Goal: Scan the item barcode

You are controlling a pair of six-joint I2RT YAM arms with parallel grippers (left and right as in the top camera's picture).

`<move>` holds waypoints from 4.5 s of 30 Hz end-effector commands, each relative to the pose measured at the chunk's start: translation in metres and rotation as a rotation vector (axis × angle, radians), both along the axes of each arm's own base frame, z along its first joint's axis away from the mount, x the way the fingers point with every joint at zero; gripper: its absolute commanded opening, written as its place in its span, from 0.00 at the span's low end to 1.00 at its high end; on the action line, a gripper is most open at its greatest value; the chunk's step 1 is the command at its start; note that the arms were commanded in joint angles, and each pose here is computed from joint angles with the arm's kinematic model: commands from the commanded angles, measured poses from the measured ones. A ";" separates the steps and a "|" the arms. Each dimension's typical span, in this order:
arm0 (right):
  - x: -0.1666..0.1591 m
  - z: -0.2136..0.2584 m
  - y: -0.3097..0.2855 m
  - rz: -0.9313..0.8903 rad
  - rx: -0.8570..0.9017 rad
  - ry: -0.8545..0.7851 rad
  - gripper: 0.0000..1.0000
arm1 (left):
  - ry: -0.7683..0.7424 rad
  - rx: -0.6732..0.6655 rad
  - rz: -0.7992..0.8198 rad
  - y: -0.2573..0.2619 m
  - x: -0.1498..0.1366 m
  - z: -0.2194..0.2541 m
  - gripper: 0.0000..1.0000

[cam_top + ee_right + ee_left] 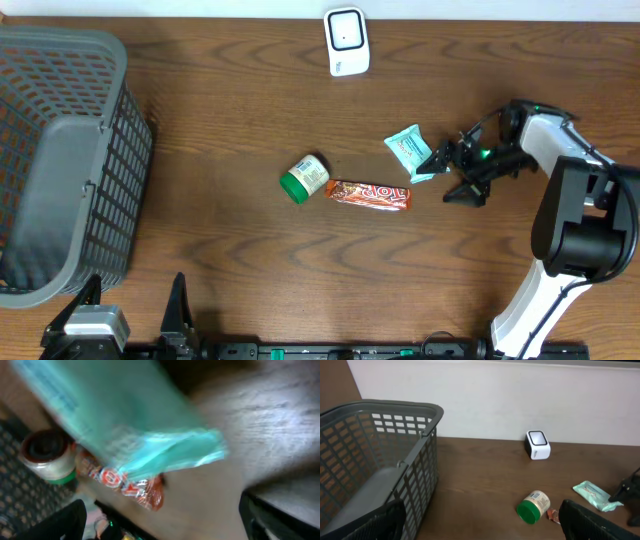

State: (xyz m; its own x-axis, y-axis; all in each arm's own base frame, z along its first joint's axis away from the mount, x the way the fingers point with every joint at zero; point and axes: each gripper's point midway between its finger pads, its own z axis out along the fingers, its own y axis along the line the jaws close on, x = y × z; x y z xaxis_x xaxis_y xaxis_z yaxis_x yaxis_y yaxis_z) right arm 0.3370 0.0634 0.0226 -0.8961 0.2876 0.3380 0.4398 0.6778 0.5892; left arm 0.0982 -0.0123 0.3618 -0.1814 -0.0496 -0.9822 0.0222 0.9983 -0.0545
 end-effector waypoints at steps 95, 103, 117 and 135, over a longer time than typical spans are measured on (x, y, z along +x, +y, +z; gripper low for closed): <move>0.022 -0.051 -0.063 -0.409 -0.584 -0.268 0.01 | 0.374 -0.026 -0.011 -0.005 -0.035 -0.085 0.98; 0.028 0.090 -0.068 -0.362 -0.621 -0.662 0.01 | 0.374 -0.026 -0.011 -0.005 -0.035 -0.085 0.98; -0.033 0.086 -0.047 -0.315 -0.586 -0.472 0.99 | 0.374 -0.026 -0.011 -0.005 -0.035 -0.085 0.98; -0.036 0.078 -0.001 0.126 -0.603 -0.534 0.99 | 0.374 -0.026 -0.011 -0.005 -0.035 -0.085 0.98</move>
State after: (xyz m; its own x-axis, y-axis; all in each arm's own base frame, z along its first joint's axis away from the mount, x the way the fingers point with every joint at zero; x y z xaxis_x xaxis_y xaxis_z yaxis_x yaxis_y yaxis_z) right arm 0.2968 0.0599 0.0968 -0.9249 0.1376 -0.3545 0.0803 0.9819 0.1714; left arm 0.0641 -0.0156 0.2749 -0.5343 -0.0838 -0.8411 -0.0068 0.9955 -0.0949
